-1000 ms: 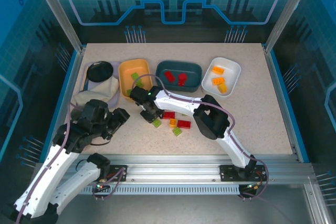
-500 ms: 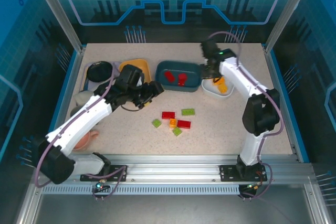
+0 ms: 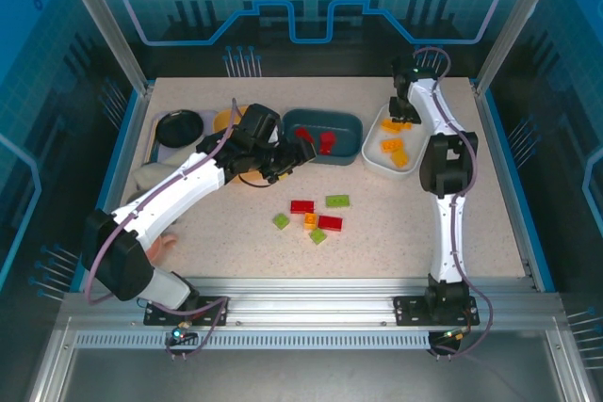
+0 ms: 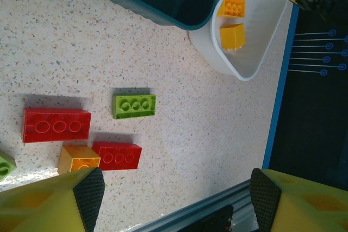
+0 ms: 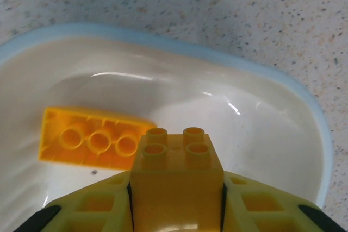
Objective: Sort the legos into containers by color
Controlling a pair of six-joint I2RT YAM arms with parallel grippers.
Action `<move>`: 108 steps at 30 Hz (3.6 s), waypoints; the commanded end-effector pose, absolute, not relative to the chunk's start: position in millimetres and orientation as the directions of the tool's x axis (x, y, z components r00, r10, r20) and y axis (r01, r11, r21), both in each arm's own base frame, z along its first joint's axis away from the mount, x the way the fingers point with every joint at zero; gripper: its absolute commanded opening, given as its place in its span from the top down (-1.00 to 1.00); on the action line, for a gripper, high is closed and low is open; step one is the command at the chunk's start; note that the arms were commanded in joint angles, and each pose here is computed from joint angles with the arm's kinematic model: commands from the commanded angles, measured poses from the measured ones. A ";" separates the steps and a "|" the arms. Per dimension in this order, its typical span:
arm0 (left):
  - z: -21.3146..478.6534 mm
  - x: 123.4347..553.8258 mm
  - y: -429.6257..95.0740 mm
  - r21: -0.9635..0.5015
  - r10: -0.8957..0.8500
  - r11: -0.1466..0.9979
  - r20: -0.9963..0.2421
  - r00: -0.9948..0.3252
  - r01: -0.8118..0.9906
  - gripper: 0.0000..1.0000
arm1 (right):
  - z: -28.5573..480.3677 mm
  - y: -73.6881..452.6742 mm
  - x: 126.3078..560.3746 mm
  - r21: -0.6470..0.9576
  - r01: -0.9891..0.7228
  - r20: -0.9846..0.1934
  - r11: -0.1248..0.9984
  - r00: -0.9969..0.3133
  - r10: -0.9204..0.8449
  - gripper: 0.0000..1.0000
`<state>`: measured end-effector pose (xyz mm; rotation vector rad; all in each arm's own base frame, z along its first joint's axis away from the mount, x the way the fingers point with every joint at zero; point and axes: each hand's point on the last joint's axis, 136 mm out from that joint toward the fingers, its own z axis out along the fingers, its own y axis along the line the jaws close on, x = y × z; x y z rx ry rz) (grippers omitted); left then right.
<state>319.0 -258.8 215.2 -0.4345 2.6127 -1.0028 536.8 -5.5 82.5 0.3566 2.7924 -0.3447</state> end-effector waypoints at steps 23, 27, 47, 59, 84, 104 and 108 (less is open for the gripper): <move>111.4 258.4 -184.9 -0.335 -0.564 0.763 0.074 -0.823 -0.553 -0.61 | 218.7 201.5 443.6 0.154 -0.326 -0.655 0.933 -0.740 -0.150 -0.36; 86.6 257.7 -191.0 -0.274 -0.551 0.778 0.136 -0.824 -0.565 -0.59 | 203.1 247.1 366.0 0.218 -0.456 -0.651 0.863 -0.727 -0.220 -0.36; 17.5 244.2 -204.7 -0.131 -0.536 0.813 0.212 -0.817 -0.567 -0.22 | 168.8 234.3 251.7 0.309 -0.451 -0.573 0.837 -0.791 -0.215 -0.37; 32.8 251.2 -193.2 -0.135 -0.528 0.833 0.099 -0.844 -0.537 0.44 | 175.8 234.8 249.0 0.322 -0.458 -0.582 0.828 -0.786 -0.209 -0.36; 77.7 451.5 -38.4 0.044 -0.530 0.836 -0.199 -0.824 -0.548 0.41 | 208.9 275.8 275.2 0.472 -0.464 -0.616 0.750 -0.782 -0.097 -0.37; 149.4 369.7 -169.2 -0.325 -0.614 0.759 -0.068 -0.786 -0.564 -0.55 | 189.4 222.9 266.8 0.204 -0.467 -0.625 0.860 -0.738 -0.253 -0.39; 121.2 322.4 -207.6 -0.347 -0.733 0.619 0.067 -0.677 -0.704 -0.55 | 193.2 234.4 248.2 0.288 -0.544 -0.655 0.788 -0.712 -0.252 -0.41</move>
